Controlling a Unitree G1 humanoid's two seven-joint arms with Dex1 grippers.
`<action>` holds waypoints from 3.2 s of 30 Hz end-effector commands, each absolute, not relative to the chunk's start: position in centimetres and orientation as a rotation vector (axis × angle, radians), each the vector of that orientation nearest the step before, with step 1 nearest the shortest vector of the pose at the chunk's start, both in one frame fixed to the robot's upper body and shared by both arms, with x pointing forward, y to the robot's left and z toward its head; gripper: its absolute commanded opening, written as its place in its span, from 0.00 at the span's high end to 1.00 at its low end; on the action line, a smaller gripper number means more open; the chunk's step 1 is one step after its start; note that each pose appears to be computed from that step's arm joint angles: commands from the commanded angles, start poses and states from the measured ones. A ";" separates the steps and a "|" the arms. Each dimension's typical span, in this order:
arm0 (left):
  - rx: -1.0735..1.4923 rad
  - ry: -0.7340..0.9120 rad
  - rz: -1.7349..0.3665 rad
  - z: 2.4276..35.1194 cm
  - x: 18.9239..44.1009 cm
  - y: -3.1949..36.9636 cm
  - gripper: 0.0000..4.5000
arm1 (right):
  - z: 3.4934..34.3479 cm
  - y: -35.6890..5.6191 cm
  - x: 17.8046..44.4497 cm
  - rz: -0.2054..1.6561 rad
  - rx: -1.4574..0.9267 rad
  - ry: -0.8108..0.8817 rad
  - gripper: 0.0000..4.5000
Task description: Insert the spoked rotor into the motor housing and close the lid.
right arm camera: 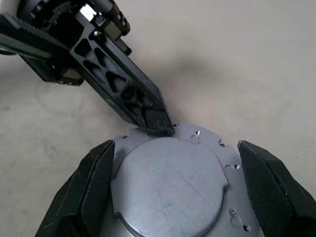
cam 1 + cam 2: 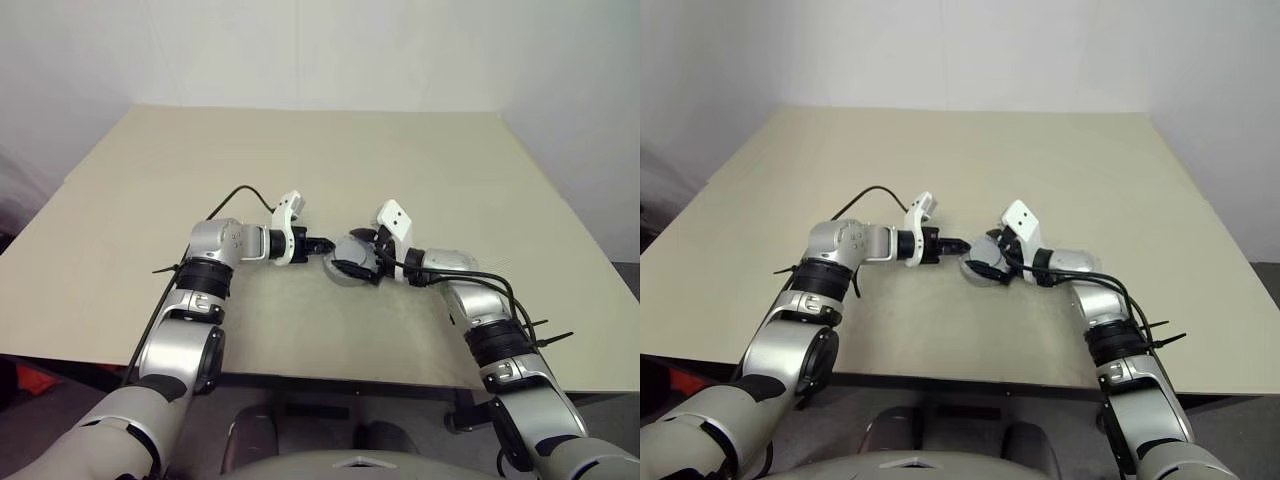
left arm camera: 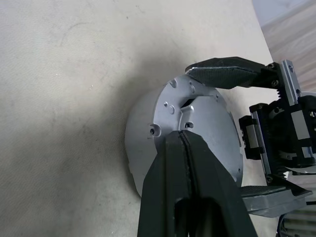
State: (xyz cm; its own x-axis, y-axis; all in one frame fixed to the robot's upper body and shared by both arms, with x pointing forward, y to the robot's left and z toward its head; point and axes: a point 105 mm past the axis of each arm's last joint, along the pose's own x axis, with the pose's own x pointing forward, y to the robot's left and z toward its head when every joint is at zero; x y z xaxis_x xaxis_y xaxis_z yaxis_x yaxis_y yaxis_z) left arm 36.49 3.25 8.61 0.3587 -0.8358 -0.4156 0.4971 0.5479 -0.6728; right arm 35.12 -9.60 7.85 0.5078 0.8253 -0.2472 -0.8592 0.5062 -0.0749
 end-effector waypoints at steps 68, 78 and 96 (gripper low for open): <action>-0.455 0.855 -0.943 8.4 35.0 2.7 1.00 | 8.0 -11.8 33.4 0.745 0.931 0.835 0.00; -0.454 0.856 -0.935 8.3 34.9 2.9 1.00 | 8.2 -10.9 34.8 0.697 0.906 0.769 0.00; -0.446 0.847 -0.927 8.3 35.2 3.0 1.00 | 8.7 -11.1 35.5 0.695 0.945 0.730 0.55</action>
State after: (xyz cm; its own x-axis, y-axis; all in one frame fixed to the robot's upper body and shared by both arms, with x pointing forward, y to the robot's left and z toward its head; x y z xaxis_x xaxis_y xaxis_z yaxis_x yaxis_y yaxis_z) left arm 35.05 3.36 7.98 0.3207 -0.8370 -0.4434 0.4976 0.5472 -0.6730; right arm 35.16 -12.35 6.81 0.5880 0.7459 -0.3129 -0.1364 0.4728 0.8705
